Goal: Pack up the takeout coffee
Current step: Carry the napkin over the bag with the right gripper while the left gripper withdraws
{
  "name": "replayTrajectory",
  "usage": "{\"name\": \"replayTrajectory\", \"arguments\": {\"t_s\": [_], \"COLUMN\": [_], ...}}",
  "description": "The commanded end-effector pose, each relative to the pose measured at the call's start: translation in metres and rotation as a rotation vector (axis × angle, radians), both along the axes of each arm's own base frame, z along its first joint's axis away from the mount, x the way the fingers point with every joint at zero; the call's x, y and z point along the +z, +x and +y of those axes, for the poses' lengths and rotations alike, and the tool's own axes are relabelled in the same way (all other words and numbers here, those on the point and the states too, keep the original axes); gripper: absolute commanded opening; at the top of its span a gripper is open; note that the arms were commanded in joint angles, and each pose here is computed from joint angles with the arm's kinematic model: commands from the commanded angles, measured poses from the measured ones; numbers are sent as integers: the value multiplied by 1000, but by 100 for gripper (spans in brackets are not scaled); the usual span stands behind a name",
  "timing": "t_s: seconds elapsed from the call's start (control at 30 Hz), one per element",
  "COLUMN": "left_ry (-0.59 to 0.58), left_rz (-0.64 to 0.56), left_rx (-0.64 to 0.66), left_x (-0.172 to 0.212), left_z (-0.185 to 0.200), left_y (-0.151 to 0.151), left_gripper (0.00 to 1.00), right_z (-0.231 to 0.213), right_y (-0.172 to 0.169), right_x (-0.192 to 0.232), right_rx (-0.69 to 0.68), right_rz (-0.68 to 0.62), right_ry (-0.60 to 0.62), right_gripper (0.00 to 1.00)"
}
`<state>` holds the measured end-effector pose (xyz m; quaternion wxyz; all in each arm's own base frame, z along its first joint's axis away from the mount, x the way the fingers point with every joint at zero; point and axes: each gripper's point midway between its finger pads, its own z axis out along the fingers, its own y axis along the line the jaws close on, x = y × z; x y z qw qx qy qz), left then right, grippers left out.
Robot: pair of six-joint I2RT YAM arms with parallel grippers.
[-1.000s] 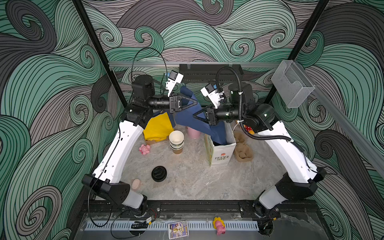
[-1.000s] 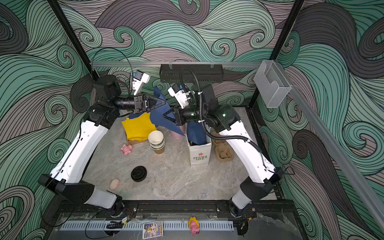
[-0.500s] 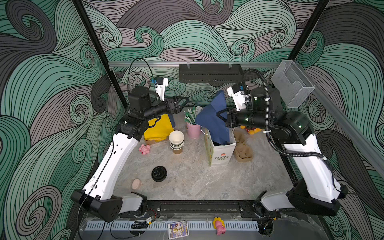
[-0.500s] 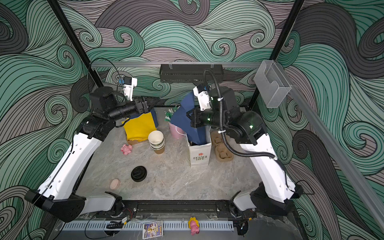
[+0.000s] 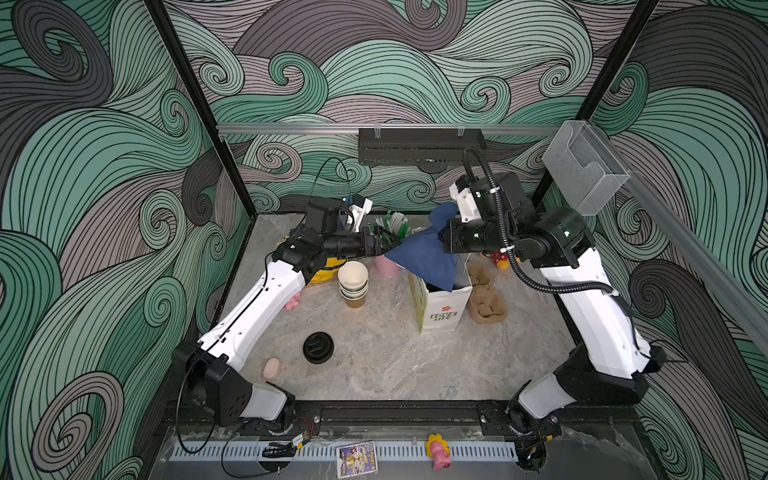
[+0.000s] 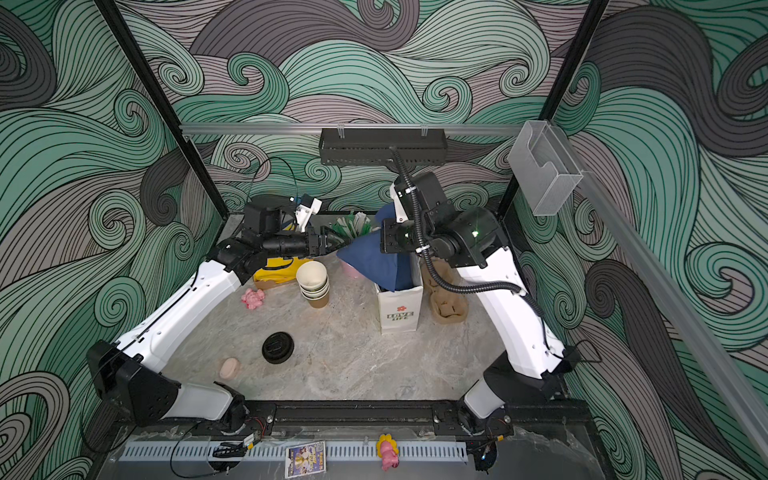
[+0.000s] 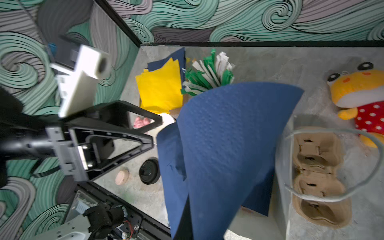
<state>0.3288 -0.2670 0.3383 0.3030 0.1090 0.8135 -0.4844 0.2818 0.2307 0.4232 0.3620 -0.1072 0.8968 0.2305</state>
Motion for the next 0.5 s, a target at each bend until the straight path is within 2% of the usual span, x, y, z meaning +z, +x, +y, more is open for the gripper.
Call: {"name": "replayTrajectory", "arguments": {"t_s": [0.0,0.1,0.2,0.33,0.47], "left_ry": [35,28,7,-45,-91], "left_rz": [-69,-87,-77,-37,-37], "left_rx": [82,157,120,-23,-132], "left_x": [7,9,8,9,17], "left_z": [12,19,13,-6,-16], "left_y": [8,16,15,1,-13], "left_gripper": [79,79,79,79,79], "right_z": [0,-21,-51,-67,-60], "right_y": [-25,-29,-24,-14,-3], "right_x": [69,89,81,50,17], "right_rx": [90,32,-88,-176,-169], "right_rz": [-167,-274,-308,-249,-162], "right_ry": [168,172,78,-47,-141], "right_gripper": [0,0,0,0,0]}}
